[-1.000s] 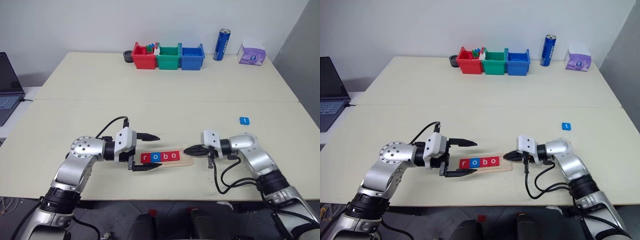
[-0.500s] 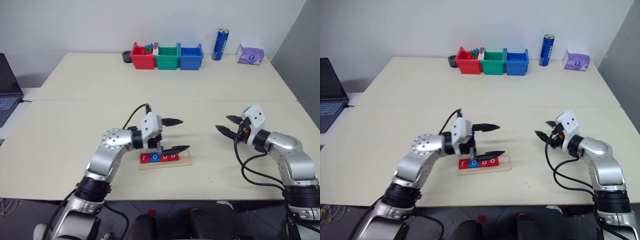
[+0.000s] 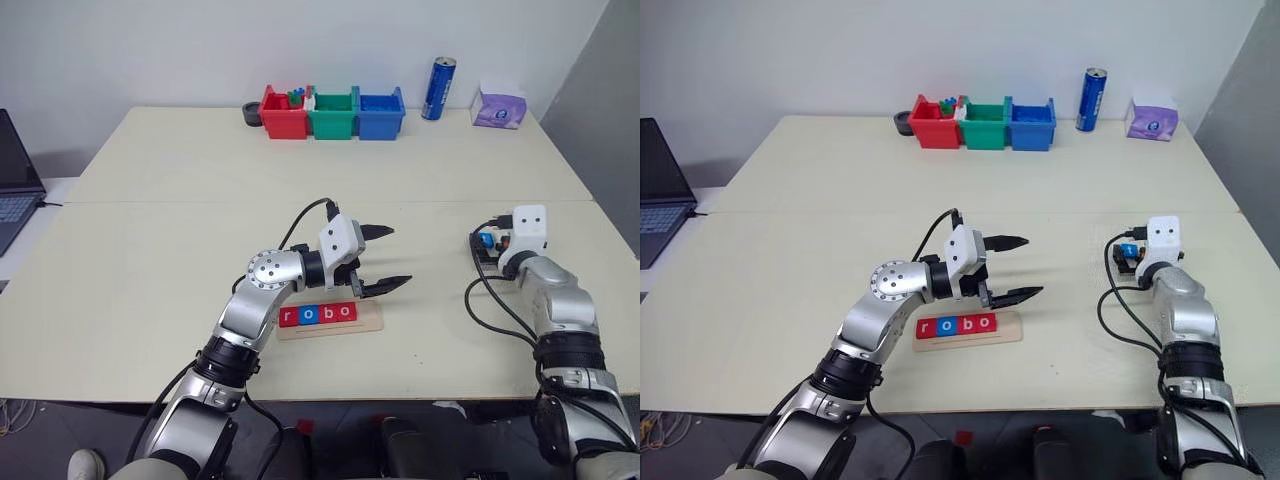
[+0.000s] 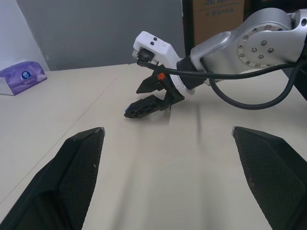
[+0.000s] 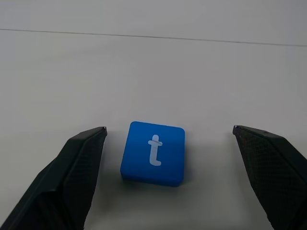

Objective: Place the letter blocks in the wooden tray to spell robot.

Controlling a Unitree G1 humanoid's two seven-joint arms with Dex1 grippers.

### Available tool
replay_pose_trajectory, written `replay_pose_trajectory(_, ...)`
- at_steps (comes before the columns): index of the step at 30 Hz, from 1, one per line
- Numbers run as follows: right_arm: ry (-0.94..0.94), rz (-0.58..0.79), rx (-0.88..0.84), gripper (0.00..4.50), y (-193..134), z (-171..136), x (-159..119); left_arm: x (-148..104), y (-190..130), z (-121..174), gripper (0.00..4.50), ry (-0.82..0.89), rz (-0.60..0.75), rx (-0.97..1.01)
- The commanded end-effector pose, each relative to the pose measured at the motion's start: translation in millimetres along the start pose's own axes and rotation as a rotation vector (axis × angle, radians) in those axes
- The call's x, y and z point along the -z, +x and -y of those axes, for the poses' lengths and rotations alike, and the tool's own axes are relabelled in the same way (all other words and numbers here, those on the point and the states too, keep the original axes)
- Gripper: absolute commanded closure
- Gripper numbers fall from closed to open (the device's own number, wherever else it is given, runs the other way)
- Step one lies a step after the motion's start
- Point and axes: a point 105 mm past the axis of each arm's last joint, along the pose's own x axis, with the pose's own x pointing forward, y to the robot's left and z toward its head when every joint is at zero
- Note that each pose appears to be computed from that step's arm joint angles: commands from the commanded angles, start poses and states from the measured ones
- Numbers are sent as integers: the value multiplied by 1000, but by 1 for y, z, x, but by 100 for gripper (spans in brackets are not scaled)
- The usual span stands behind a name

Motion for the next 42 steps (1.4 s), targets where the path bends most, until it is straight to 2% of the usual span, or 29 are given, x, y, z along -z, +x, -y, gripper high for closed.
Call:
replay_pose_trajectory(1, 26, 33, 32, 2, 5, 7, -10, -12, -1, -3, 0, 45, 32, -16)
replay_pose_trajectory(7, 27, -14, 92, 2, 7, 16, -1, -12, -5, -3, 0, 49, 27, -22)
replay_pose_trajectory(12, 41, -46, 68, 2, 1, -2, 7, -10, -6, -2, 0, 49, 24, -24)
replay_pose_trajectory(15, 41, -54, 50, 61, -3, -11, 10, -10, -6, -1, 0, 48, 24, -17)
replay_pose_trajectory(19, 27, -57, 34, 212, -7, -18, 12, -10, -6, -3, 0, 52, 19, -15)
replay_pose_trajectory(22, 29, -72, 36, 301, -9, -18, 17, -10, -6, -3, 0, 56, 17, -13)
replay_pose_trajectory(27, 20, -79, 31, 303, -14, -19, 20, -9, -6, -3, 0, 56, 15, -5)
replay_pose_trajectory(30, -15, -104, -48, 303, -28, -34, 28, -7, -10, -2, 0, 56, 10, -1)
replay_pose_trajectory(37, -43, -178, -304, 303, -95, -105, 45, 5, -47, 9, 0, 43, -54, 54)
replay_pose_trajectory(42, 14, -220, -379, 303, -125, -142, 46, 9, -74, 26, 0, 21, -101, 115)
